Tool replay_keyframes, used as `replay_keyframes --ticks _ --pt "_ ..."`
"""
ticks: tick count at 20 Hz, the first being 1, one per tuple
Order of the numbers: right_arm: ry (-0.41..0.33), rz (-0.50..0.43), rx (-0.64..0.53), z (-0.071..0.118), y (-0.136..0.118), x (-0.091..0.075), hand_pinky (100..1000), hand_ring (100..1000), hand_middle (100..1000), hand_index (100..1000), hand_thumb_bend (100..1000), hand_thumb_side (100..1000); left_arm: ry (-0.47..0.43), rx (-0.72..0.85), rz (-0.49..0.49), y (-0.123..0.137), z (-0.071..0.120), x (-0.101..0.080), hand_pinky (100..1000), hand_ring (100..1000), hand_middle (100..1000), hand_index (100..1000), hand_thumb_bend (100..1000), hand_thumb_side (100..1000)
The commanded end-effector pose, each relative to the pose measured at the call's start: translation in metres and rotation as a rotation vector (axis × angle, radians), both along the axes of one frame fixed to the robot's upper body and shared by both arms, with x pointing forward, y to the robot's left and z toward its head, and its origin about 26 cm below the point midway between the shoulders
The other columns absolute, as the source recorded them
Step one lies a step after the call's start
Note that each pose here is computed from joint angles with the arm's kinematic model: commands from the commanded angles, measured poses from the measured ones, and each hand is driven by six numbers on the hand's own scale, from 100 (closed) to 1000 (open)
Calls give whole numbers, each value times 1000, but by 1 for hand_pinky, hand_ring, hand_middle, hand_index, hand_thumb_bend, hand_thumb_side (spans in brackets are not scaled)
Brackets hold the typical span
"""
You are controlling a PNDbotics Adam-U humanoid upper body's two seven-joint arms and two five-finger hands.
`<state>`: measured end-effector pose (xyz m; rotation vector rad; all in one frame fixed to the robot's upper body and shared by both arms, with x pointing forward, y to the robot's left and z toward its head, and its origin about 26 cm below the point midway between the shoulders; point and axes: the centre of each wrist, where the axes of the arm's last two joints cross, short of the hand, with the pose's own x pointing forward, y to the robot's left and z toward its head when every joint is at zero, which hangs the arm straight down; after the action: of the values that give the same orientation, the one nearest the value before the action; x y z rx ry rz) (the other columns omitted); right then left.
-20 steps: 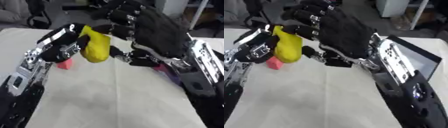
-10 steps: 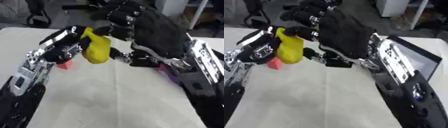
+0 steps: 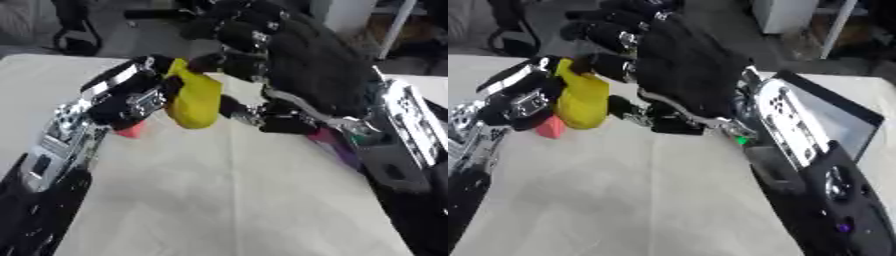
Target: Pick up the objects with one hand, pass them to the other hand, and then place them into the box on the other side of the table.
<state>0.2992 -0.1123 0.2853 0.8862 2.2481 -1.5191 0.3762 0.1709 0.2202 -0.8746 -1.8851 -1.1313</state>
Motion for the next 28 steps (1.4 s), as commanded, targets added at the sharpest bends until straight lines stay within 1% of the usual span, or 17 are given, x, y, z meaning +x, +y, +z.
replay_keyframes --ticks 1,6,13,15,17,22,23,24,27,28 --pt "-42 10 10 9 0 -5 895 865 857 977 284 100 -20 2 5 2 7 1 631 470 387 530 100 452" --pt "-40 11 11 9 0 -5 895 864 859 1000 286 100 -11 1 9 3 6 2 630 470 387 529 100 455" --pt "-29 16 3 8 1 -4 894 864 859 1000 285 100 -5 -7 9 3 7 2 630 470 387 530 100 454" --pt "-27 20 -1 8 2 -4 894 864 859 969 279 100 -4 -10 10 3 7 2 630 470 388 530 100 455" --pt "-28 25 1 8 2 -4 893 863 857 917 276 100 -2 -13 12 3 7 2 630 471 388 530 100 454" --pt "-25 39 24 8 1 -5 884 855 841 681 237 100 2 -21 12 3 8 2 630 471 389 531 100 455" --pt "-25 41 28 8 1 -5 882 853 838 649 228 100 3 -22 12 3 9 2 631 471 389 531 100 455" --pt "-24 42 33 8 1 -5 878 849 831 588 217 100 3 -23 11 3 9 2 631 472 389 531 100 454" --pt "-26 52 61 8 1 -5 869 835 812 484 200 100 4 -25 9 3 9 1 631 472 390 531 100 454" --pt "-28 55 72 8 1 -5 864 827 802 436 186 100 4 -25 8 3 9 1 632 473 390 532 100 454"
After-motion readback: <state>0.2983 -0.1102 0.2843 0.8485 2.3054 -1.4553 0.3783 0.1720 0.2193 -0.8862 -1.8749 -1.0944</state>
